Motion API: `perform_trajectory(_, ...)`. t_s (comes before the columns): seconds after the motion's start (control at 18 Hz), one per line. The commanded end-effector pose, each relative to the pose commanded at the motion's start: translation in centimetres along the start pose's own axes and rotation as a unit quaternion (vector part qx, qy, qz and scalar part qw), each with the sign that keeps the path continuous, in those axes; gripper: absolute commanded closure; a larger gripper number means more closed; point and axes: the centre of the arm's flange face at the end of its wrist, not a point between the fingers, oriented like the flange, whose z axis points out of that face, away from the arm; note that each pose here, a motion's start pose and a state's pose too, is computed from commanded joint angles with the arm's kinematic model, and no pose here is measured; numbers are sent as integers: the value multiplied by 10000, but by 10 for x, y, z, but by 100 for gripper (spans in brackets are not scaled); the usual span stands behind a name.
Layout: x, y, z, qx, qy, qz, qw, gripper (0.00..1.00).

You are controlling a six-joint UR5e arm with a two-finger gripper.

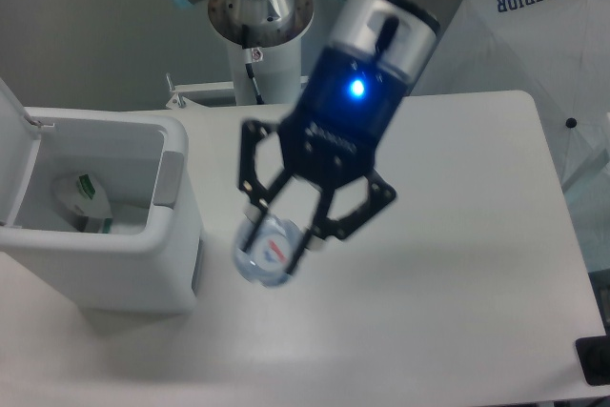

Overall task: Place the trash in the trash can
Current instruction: 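Lift the bottle and carry it over the trash bin, then lower the bottle into the bin and open the gripper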

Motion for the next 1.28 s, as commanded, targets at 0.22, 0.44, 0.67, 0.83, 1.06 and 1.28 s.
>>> perform_trajectory(0.22,29,-11,-13,214,290,117,9993,97)
perform_trajectory(0.44,69,-16,-27,331,499,243,9979,96)
perform_trajectory(0.67,103,-7,-21,260,674,278,9970,96)
perform_trajectory(0.83,121,1,-10,230,806,354,9959,96)
perform_trajectory(1.06,133,15,5,174,944,389,9946,96)
perform_trajectory(1.28,129,36,25,130,1026,406,9938,96)
